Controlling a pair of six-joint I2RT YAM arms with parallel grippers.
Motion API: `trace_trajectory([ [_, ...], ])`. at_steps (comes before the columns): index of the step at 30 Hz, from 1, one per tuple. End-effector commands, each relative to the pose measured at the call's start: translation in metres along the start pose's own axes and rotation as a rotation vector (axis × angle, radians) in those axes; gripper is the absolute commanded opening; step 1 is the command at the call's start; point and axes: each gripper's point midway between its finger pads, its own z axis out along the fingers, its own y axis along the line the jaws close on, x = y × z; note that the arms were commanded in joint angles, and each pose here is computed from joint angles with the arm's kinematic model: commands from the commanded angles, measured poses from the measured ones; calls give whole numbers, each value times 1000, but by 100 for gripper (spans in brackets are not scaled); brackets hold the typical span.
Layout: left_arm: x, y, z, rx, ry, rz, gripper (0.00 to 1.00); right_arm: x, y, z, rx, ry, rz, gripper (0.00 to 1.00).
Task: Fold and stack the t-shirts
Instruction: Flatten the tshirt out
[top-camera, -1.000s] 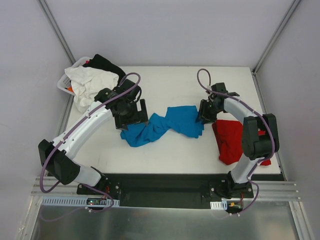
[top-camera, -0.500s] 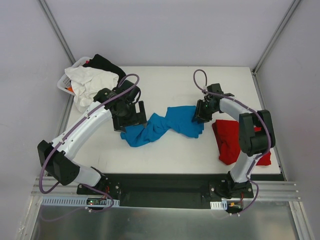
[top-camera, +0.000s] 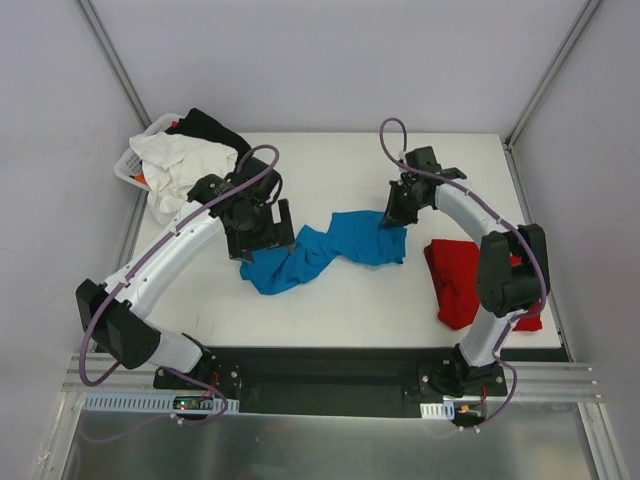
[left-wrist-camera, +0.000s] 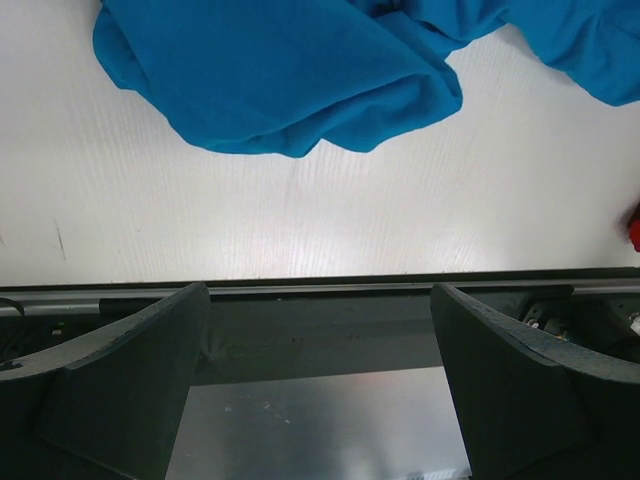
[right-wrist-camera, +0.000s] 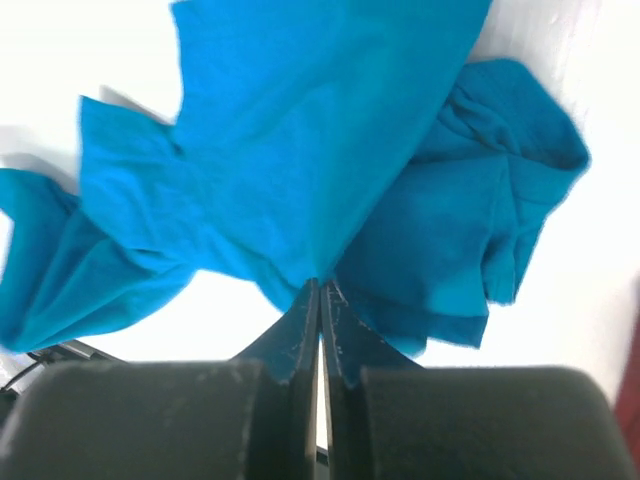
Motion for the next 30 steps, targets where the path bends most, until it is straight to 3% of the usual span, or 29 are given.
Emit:
trace_trajectory([
  [1,-16,-19,-3,51,-45,29,94,-34,31,-76,-15,-166,-54,1],
  [8,-34,-64,5,159,-61,104,94,-55,52,-172,-5,-402,-82,1],
  [15,-44,-149,8,319,-89,265,93,-48,55,-228,-1,-484,-68,1],
  [22,-47,-181,28,351,-33,254,94,-37,47,-287,22,-632,-57,1],
  [30,-35,-185,61,317,50,225,94,-16,35,-283,23,-585,-48,1],
])
